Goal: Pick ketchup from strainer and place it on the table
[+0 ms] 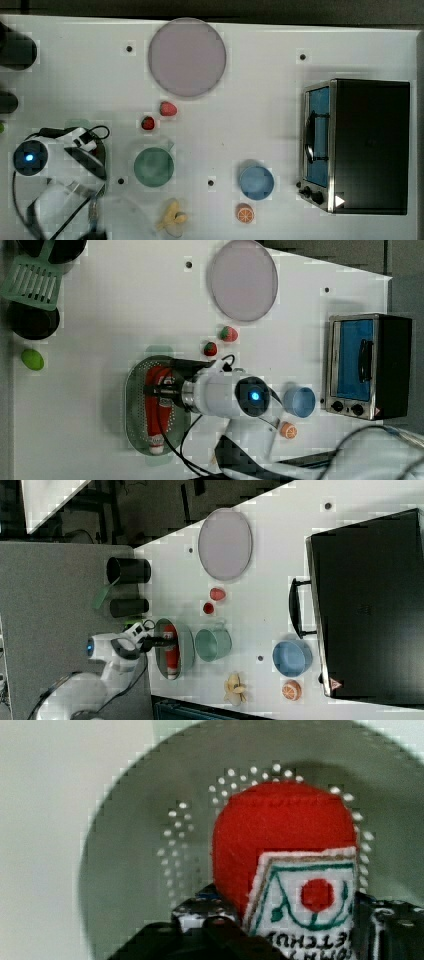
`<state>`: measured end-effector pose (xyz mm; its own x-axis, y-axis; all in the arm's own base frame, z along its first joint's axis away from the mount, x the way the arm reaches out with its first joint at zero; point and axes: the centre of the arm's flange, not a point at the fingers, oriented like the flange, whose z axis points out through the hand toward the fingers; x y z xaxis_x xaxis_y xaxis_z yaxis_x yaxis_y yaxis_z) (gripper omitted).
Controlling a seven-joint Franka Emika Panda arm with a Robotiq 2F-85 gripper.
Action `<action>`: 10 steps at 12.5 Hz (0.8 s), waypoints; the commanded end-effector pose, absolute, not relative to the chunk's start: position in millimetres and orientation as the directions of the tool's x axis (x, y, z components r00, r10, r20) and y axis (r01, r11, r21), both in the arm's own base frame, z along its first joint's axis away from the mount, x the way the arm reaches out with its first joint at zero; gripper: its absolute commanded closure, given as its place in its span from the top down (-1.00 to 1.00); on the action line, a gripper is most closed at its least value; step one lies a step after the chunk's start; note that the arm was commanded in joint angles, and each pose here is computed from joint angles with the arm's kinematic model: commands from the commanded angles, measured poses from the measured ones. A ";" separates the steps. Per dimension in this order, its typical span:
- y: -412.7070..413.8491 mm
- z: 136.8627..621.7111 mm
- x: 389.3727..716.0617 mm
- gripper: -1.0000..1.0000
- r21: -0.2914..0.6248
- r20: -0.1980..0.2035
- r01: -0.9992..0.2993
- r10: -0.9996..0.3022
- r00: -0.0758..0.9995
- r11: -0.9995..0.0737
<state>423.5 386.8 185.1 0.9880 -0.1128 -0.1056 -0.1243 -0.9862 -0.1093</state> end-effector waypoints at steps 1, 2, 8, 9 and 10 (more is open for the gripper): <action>401.7 281.7 431.4 0.18 -0.151 -0.036 -0.212 -0.209 0.977 -0.965; 396.9 304.2 436.5 0.18 -0.151 -0.026 -0.234 -0.233 0.972 -0.960; 340.7 393.8 488.2 0.18 -0.120 -0.046 -0.180 -0.176 0.983 -0.976; 321.8 400.3 501.2 0.18 -0.116 -0.088 -0.182 -0.172 0.981 -0.976; 299.3 407.0 515.7 0.18 -0.108 -0.107 -0.180 -0.168 0.980 -0.978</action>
